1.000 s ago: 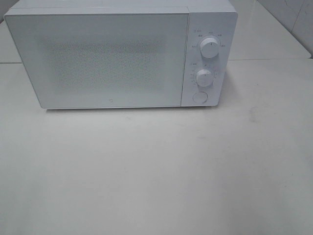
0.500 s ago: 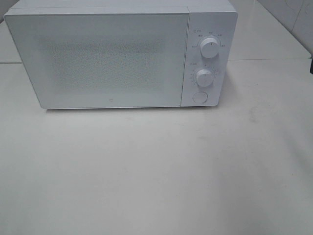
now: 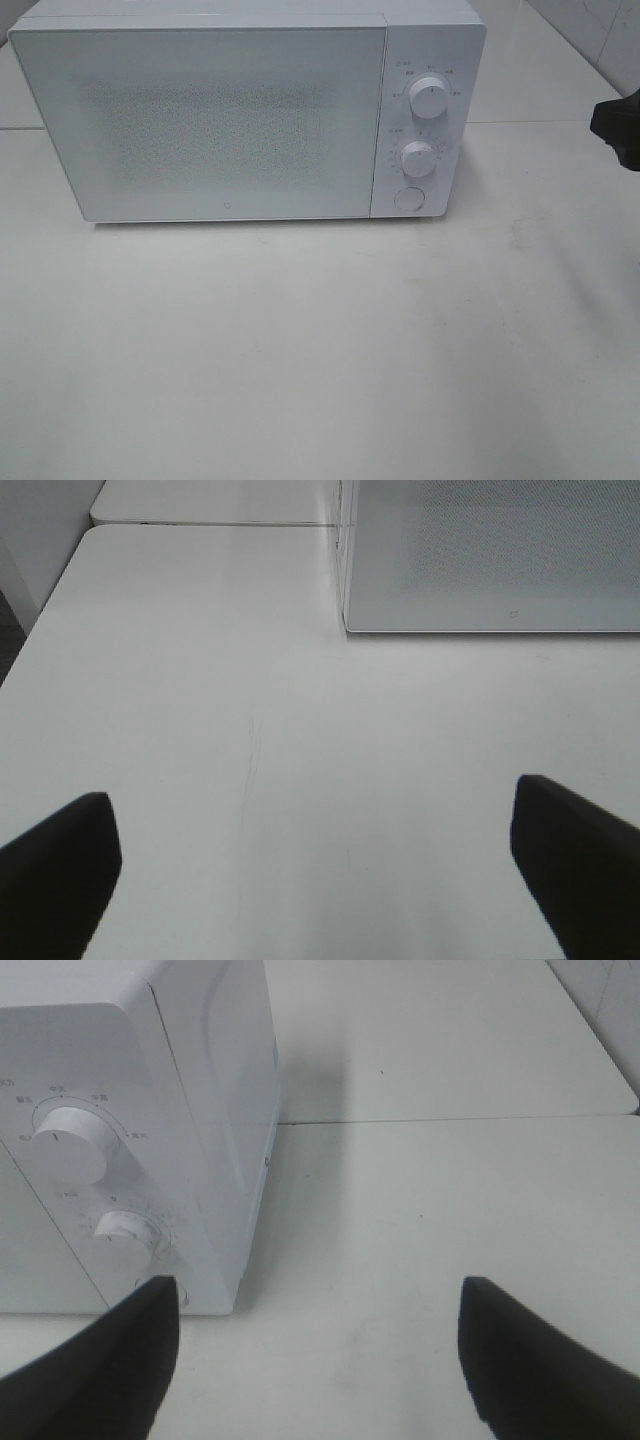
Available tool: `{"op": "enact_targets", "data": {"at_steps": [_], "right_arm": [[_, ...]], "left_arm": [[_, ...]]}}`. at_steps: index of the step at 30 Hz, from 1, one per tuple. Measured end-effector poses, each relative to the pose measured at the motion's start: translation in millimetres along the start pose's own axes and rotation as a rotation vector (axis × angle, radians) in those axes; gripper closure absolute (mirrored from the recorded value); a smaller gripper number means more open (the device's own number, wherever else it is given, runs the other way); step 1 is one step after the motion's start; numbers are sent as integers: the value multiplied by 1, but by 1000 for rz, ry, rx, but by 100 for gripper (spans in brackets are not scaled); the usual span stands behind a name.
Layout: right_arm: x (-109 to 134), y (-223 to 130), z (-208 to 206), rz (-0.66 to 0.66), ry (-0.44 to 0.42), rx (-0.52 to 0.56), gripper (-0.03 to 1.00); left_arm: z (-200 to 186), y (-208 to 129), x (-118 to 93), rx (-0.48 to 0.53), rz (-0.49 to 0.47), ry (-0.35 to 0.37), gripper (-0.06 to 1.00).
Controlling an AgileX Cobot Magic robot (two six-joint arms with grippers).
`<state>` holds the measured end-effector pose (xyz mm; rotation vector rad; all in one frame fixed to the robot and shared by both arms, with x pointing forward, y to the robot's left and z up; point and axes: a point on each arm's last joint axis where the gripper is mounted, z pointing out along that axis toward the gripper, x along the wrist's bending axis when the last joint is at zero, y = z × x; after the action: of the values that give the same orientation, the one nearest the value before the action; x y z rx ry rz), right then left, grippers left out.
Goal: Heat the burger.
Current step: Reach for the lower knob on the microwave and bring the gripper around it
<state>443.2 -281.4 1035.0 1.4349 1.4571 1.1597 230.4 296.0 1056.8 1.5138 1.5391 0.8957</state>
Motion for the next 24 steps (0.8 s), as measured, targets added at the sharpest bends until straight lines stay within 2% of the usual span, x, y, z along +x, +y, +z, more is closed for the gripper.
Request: {"op": "enact_targets", "data": {"at_steps": [4,8,15,24], "right_arm": [[0,-17,3,-1,19,-88,21],[-1,-26,6,-26,21,-118,21],[-5,-45,13,-60,-37,-154,21],[24,-63,21,-108,-51,-179,21]], "left_arm": [[0,0,0,0,0,0,-4],[0,0,0,0,0,0,-4],[0,0,0,0,0,0,-4],[0,0,0,0,0,0,-4]]}}
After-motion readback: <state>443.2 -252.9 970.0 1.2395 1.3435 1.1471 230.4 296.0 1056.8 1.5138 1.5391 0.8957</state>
